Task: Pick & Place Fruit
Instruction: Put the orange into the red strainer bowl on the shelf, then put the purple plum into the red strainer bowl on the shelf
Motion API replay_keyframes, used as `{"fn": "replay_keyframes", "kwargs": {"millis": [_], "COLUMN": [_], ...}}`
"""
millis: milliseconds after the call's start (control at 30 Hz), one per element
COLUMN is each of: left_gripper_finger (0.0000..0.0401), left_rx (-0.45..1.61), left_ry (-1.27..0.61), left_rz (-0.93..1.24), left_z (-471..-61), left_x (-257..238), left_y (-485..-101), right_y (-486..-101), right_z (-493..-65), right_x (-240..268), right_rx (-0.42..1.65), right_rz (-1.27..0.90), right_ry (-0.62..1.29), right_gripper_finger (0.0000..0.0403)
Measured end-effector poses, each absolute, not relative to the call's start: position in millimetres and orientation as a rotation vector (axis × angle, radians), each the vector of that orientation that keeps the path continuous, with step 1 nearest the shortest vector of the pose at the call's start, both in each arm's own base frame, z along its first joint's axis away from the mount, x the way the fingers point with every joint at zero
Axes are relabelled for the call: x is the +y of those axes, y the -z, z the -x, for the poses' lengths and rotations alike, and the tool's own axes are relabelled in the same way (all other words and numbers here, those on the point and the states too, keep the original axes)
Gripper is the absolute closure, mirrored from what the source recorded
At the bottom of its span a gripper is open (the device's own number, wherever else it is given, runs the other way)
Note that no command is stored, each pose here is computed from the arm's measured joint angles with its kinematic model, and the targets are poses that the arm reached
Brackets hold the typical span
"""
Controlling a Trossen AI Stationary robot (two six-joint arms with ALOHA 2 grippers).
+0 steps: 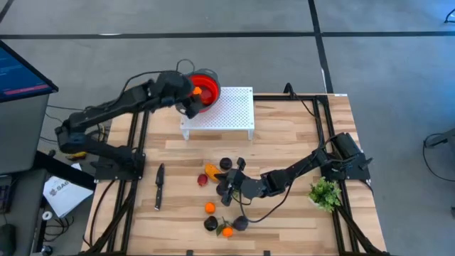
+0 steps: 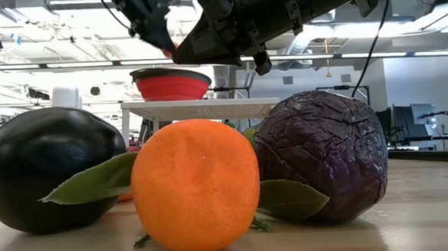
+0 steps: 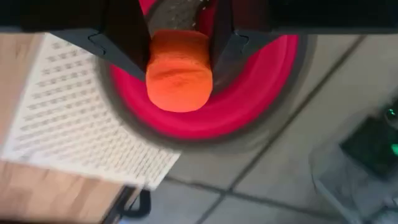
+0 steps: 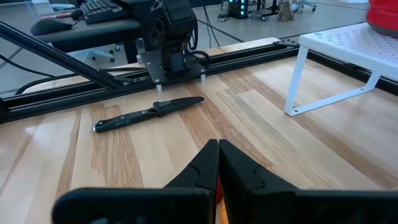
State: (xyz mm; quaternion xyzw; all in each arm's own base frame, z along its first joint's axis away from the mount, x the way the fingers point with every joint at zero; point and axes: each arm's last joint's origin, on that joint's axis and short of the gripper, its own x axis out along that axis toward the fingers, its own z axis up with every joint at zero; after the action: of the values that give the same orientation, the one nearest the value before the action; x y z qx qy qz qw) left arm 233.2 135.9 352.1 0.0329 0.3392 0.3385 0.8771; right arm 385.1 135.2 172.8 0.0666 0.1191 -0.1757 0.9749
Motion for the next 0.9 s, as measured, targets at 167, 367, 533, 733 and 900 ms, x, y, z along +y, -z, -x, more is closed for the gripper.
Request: {"fn": "replay_keyframes", "kwargs": {"millis": [167, 367, 533, 733, 900], "left_gripper_finger": [0.0248, 0.0236, 0.0233, 0.0232, 0.0232], "left_rx": [0.746, 0.78, 0.803, 0.787, 0.704], "left_ry": [-0.664, -0.642, -0.626, -0.627, -0.557], "left_rz": [0.053, 0.161, 0.179, 0.171, 0.159], "left_z": [-234, -234, -237, -234, -225], "left_x": [167, 187, 190, 187, 170], "left_y": [-336, -320, -313, -318, -339], "right_y": [-173, -173, -173, -173, -171], "right_z": [-385, -385, -385, -385, -385], "right_x": [135, 135, 135, 135, 135], "right_rx": [0.24, 0.24, 0.239, 0.239, 0.253], "right_rz": [-0.137, -0.138, -0.142, -0.144, -0.125], "right_ry": [0.355, 0.355, 0.355, 0.356, 0.356], "right_gripper_finger": [0.0397, 0.0397, 0.0397, 0.0397, 0.0397]}}
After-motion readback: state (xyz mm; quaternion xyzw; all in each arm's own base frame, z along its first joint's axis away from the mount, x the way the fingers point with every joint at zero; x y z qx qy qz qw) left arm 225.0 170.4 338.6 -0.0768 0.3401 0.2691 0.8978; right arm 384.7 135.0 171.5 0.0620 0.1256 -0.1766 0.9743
